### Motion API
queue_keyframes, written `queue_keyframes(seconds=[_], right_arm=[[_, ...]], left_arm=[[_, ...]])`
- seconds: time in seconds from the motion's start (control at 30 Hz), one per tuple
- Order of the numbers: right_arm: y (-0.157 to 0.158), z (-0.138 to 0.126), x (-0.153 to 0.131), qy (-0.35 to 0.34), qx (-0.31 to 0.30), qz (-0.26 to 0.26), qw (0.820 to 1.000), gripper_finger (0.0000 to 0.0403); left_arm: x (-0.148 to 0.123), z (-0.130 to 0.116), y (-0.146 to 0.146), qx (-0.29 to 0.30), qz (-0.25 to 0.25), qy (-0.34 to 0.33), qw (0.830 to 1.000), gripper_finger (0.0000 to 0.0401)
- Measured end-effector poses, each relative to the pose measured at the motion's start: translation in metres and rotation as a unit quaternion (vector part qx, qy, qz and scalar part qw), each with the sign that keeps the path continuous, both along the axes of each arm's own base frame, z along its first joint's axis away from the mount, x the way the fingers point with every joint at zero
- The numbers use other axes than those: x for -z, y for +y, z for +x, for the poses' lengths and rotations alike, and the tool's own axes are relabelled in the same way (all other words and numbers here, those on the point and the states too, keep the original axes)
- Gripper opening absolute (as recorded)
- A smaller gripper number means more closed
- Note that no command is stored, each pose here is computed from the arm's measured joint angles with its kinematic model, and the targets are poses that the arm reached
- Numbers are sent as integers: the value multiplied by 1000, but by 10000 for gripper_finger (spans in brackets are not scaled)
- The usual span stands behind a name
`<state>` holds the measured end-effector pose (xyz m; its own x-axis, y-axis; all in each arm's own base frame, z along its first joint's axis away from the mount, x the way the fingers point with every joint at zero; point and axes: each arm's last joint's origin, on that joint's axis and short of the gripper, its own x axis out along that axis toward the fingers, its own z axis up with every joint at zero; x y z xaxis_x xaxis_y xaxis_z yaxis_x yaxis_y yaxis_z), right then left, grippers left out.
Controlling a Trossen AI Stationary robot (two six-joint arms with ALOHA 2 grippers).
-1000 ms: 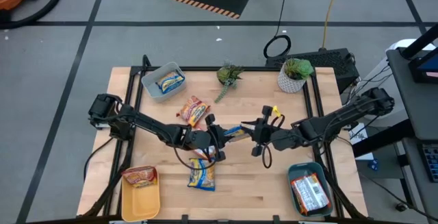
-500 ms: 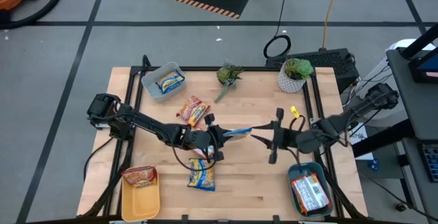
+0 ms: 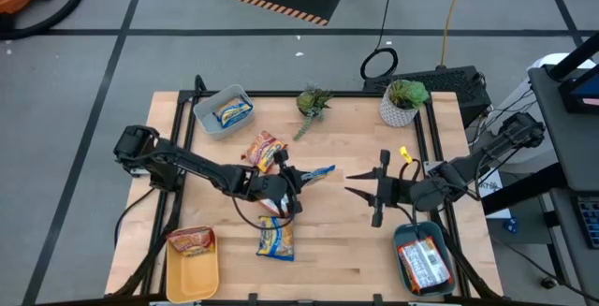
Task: Sort Maruchan noodles
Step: Put the right blue noodle pack into the gray bin
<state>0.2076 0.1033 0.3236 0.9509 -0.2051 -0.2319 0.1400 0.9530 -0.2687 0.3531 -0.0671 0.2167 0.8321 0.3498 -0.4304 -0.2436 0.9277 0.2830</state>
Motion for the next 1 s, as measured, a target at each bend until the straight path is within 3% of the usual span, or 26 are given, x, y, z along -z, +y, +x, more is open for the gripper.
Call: queue_keyframes(seconds=[0.1, 0.23, 0.37, 0.47, 0.57, 0.7, 0.9, 1.0], right_arm=[[0, 0, 0, 1, 0, -1, 1000, 109], [0, 0, 1, 4, 0, -3, 1000, 109], [0, -1, 2, 12, 0, -7, 1000, 109], [-1, -1, 3, 15, 0, -9, 1000, 109], [-1, -1, 4, 21, 1, -10, 1000, 109], [-1, -2, 7, 31, 4, -5, 1000, 109], [-1, -3, 8, 36, 7, 2, 999, 109], [0, -4, 8, 35, 3, 3, 999, 109]], left_arm=[[-5, -4, 4, 19, 51, 27, 998, 58], [-21, -13, 12, 26, 175, 69, 982, 57], [-40, -28, 24, -17, 276, 120, 954, 56], [-49, -40, 35, -62, 307, 155, 937, 56], [-57, -57, 50, -97, 316, 195, 923, 56], [-69, -78, 78, -128, 291, 222, 922, 56], [-99, -112, 124, -143, 191, 158, 958, 56], [-108, -129, 139, -173, 167, 142, 960, 56]])
